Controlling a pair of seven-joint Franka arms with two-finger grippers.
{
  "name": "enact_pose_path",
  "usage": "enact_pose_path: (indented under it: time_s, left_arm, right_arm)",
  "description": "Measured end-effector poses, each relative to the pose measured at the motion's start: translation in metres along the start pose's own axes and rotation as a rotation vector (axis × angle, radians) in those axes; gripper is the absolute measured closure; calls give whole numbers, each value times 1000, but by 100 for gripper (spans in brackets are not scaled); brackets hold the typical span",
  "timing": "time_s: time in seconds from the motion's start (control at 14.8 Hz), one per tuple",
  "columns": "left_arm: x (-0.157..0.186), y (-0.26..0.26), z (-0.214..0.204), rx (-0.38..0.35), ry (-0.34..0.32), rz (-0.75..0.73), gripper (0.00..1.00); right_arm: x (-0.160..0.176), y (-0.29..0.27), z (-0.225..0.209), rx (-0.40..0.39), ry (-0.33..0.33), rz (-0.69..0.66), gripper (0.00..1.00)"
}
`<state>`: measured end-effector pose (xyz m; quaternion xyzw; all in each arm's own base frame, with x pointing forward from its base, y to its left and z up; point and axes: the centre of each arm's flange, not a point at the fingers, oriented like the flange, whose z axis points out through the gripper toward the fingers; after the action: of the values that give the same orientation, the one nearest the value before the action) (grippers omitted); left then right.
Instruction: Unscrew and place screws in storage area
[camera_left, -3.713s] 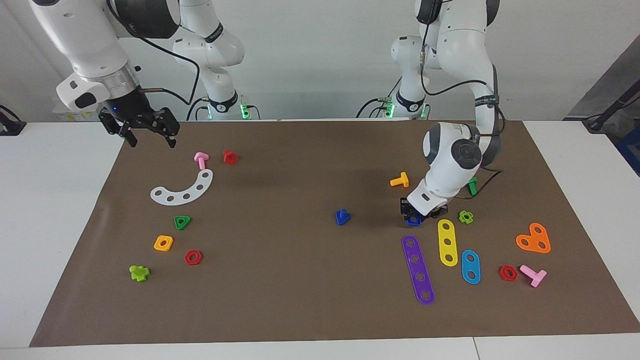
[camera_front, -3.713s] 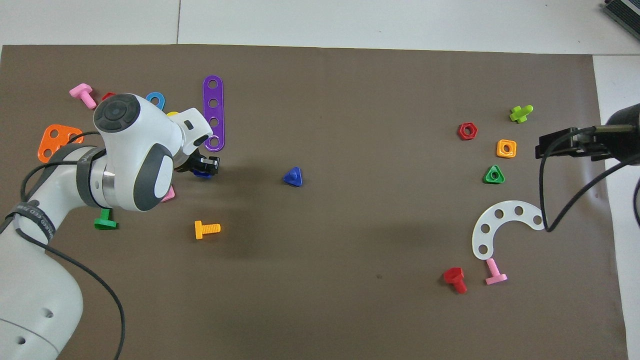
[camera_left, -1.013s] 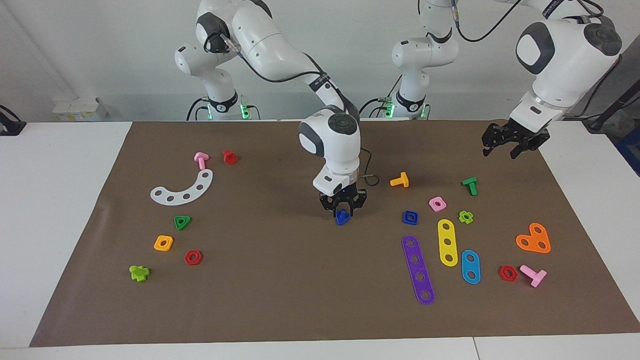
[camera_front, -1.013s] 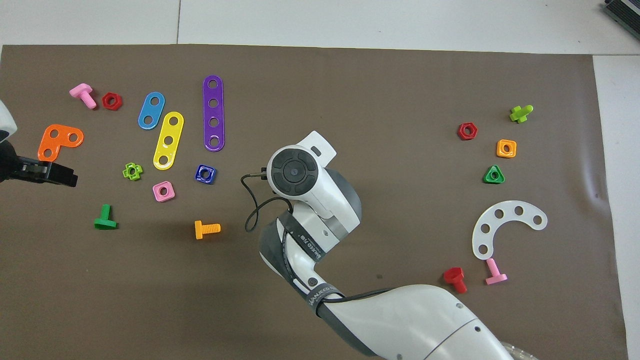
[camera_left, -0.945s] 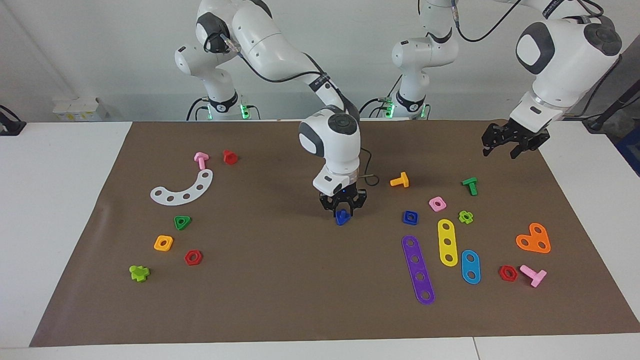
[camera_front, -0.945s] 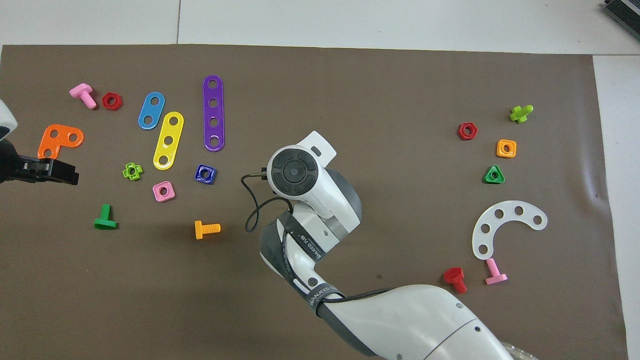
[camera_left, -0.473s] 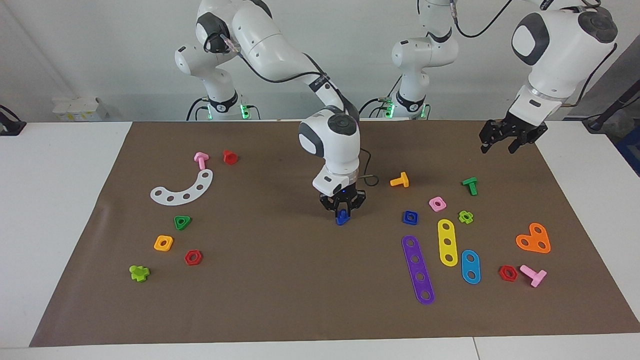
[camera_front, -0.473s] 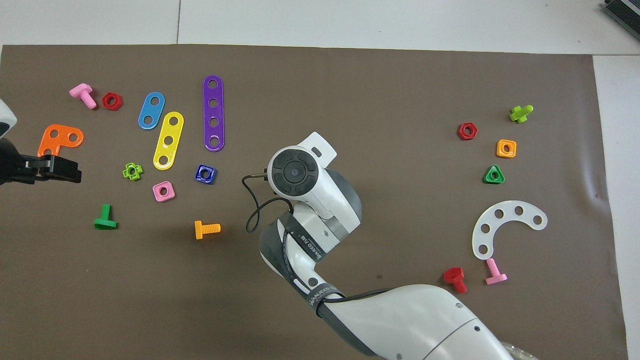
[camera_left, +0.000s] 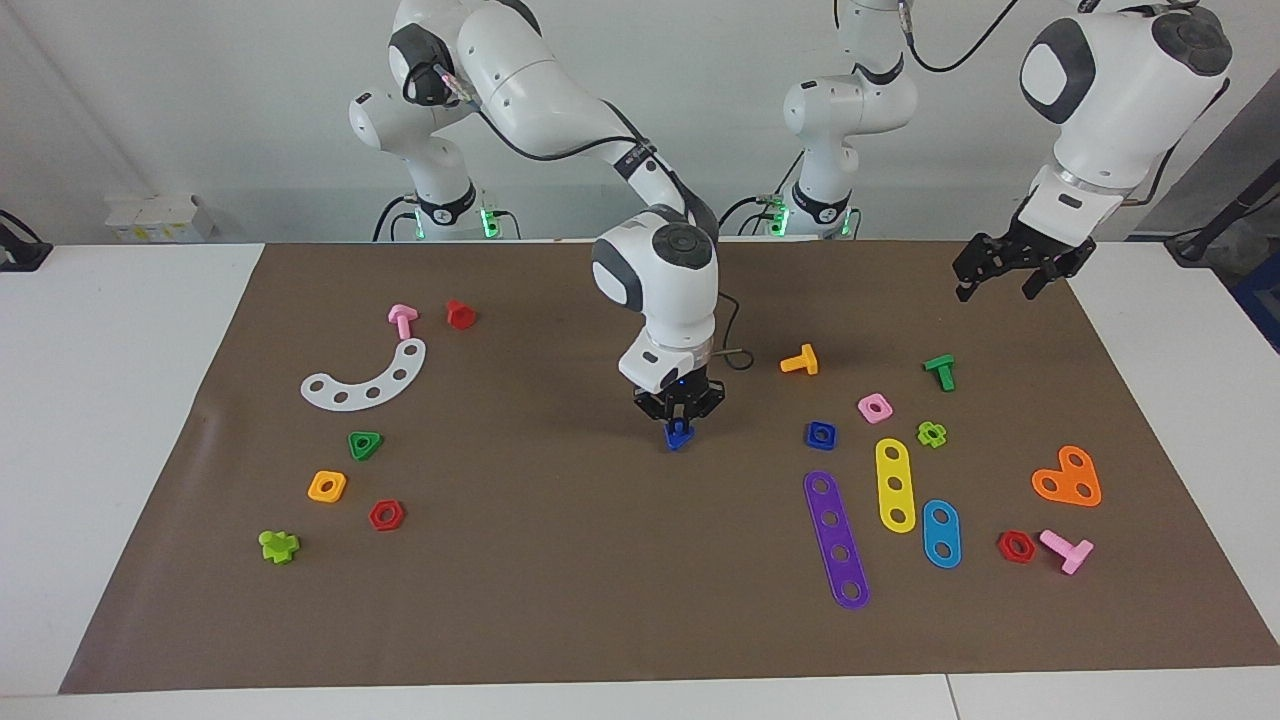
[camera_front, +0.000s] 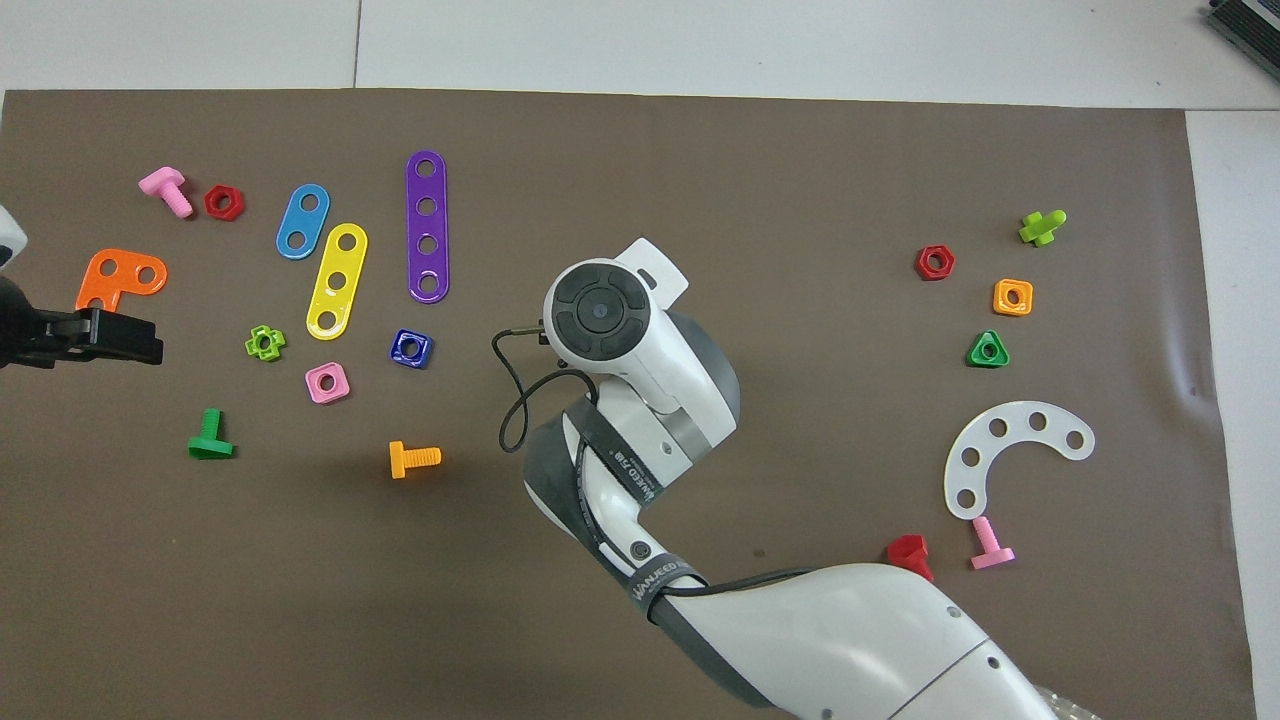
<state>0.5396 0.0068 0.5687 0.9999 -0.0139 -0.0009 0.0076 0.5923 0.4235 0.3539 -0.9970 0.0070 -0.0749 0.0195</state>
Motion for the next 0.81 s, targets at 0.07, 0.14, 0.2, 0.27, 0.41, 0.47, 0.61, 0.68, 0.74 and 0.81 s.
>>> enact_pose_path:
  time_s: [0.07,0.14,0.2,0.27,0.41,0.47,0.61,0.68,0.74,0.81]
  left_arm:
    - [0,0,0,0,0,0,0]
    - [0,0,0,0,0,-2,0]
    - [0,0,0,0,0,-5,0]
    - [0,0,0,0,0,-7,0]
    - [0,0,0,0,0,-8,0]
    - [0,0,0,0,0,-8,0]
    - [0,0,0,0,-1,-9,0]
    - [0,0,0,1,-1,-8,0]
    - [0,0,0,1,-2,-8,0]
    - [0,0,0,1,-3,-8,0]
  right_arm:
    - [9,12,-17,1,6,6,81]
    - [19,30,-36,1,11,9,81]
    - [31,51,-55,1,19,12,81]
    - [41,77,-75,1,28,20,81]
    - [58,138,-103,-5,41,42,81]
    - [63,169,-111,-12,42,52,81]
    - [72,229,-112,-31,31,78,81]
    - [74,254,-107,-40,19,90,81]
    - [75,279,-98,-48,7,97,81]
    - [73,303,-85,-47,0,101,81]
